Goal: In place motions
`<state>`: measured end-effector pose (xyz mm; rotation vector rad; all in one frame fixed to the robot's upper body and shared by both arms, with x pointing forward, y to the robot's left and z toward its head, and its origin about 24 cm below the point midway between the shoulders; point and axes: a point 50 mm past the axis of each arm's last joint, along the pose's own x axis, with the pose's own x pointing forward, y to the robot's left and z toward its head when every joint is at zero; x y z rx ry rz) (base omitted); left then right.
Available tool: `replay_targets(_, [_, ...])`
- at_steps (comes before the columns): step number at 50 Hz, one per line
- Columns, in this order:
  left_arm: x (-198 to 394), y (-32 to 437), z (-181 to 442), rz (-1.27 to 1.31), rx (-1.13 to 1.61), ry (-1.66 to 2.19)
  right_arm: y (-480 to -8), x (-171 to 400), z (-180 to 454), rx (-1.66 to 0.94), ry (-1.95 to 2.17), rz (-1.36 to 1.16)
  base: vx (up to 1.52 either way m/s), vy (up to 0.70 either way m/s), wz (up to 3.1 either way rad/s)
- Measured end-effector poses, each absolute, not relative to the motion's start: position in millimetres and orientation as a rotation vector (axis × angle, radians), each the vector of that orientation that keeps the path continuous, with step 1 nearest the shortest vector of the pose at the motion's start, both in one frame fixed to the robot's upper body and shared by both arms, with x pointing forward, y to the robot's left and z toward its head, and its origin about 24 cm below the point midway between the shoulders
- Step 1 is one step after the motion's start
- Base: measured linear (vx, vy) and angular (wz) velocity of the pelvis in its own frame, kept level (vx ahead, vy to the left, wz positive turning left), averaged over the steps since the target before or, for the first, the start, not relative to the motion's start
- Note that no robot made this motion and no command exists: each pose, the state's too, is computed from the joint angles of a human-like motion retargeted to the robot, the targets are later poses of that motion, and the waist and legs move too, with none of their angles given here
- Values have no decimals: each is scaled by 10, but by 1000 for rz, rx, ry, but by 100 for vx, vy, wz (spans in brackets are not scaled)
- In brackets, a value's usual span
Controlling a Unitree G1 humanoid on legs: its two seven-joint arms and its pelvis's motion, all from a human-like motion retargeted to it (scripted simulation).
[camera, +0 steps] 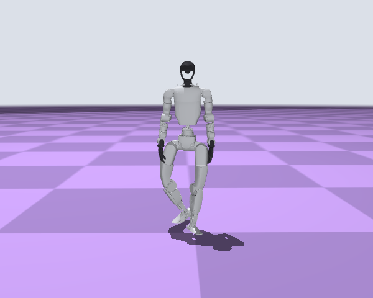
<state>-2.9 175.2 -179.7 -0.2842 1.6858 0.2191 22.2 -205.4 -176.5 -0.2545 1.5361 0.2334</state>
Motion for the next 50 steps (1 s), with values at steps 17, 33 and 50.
replay_targets(17, [752,1874,-1742,1,-77,1477,-1930,-293,-1778,-91,1763,188,16,-22,206])
replay_targets(33, [80,1951,-1773,48,-68,1698,-1886,409,-1778,-300,1509,279,7,-26,59])
replay_targets(50, [288,1890,-1778,12,-40,1646,-1913,196,-1790,-240,1572,280,-1,5,-83])
